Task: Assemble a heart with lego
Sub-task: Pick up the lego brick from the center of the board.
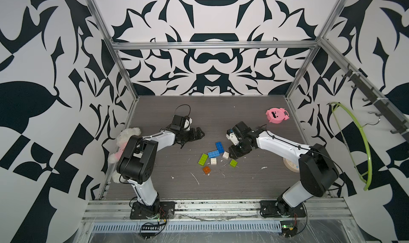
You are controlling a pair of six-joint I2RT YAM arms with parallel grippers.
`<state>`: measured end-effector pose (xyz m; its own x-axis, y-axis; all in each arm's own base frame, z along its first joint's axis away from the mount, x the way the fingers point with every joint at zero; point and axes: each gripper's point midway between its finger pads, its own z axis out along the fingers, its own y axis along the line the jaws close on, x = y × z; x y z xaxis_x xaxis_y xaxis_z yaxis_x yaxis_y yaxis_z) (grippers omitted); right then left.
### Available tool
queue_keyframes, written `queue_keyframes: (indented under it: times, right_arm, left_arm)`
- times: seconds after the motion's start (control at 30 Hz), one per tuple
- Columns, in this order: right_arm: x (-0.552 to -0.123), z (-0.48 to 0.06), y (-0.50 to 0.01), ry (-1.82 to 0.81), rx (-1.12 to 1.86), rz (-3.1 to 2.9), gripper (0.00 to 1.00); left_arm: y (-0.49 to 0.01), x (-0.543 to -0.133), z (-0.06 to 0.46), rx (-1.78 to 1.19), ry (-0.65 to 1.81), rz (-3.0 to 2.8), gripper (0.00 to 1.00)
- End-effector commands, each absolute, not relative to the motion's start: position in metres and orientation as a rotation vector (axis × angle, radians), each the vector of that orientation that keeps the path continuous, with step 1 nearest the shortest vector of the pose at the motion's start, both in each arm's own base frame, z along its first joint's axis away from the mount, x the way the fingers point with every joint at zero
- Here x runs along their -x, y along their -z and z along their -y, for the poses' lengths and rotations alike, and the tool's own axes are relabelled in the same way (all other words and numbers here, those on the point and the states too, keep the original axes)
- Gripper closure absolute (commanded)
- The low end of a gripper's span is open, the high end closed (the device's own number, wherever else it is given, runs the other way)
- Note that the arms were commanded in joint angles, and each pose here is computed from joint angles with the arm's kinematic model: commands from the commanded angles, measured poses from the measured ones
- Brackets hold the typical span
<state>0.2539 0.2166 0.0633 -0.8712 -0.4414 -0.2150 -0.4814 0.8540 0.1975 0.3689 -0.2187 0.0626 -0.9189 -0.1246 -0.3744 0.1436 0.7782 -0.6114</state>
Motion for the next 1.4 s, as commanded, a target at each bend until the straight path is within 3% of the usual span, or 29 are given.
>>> queue_keyframes:
  times: [0.0, 0.27, 0.57, 0.7, 0.77, 0.93, 1.1, 1.37]
  right_arm:
    - [-0.271, -0.227, -0.069, -0.311, 0.747, -2.828, 0.44]
    - [-0.278, -0.229, -0.055, -0.146, 0.912, -2.816, 0.39]
    - [-0.277, -0.246, -0.047, -0.219, 0.975, -2.803, 0.36]
    - [-0.278, -0.250, -0.045, -0.241, 0.980, -2.797, 0.41]
    - [-0.277, -0.251, -0.042, -0.246, 0.979, -2.811, 0.52]
    - [-0.277, -0.252, -0.041, -0.255, 0.981, -2.808, 0.66]
    - [-0.280, -0.247, -0.046, -0.219, 0.974, -2.798, 0.72]
    - [-0.359, -0.231, -0.089, -0.285, 0.649, -2.727, 0.76]
  left_arm:
    - [-0.072, -0.371, 0.224, -0.041, 0.960, -2.553, 0.01]
    - [-0.064, -0.363, 0.214, -0.025, 0.903, -2.575, 0.01]
    - [-0.066, -0.365, 0.216, -0.031, 0.908, -2.574, 0.01]
    - [-0.064, -0.365, 0.216, -0.030, 0.909, -2.578, 0.01]
    - [-0.062, -0.365, 0.216, -0.026, 0.907, -2.585, 0.01]
    - [-0.062, -0.365, 0.216, -0.027, 0.910, -2.586, 0.01]
    - [-0.062, -0.366, 0.216, -0.027, 0.908, -2.585, 0.01]
    - [-0.063, -0.366, 0.217, -0.025, 0.913, -2.582, 0.01]
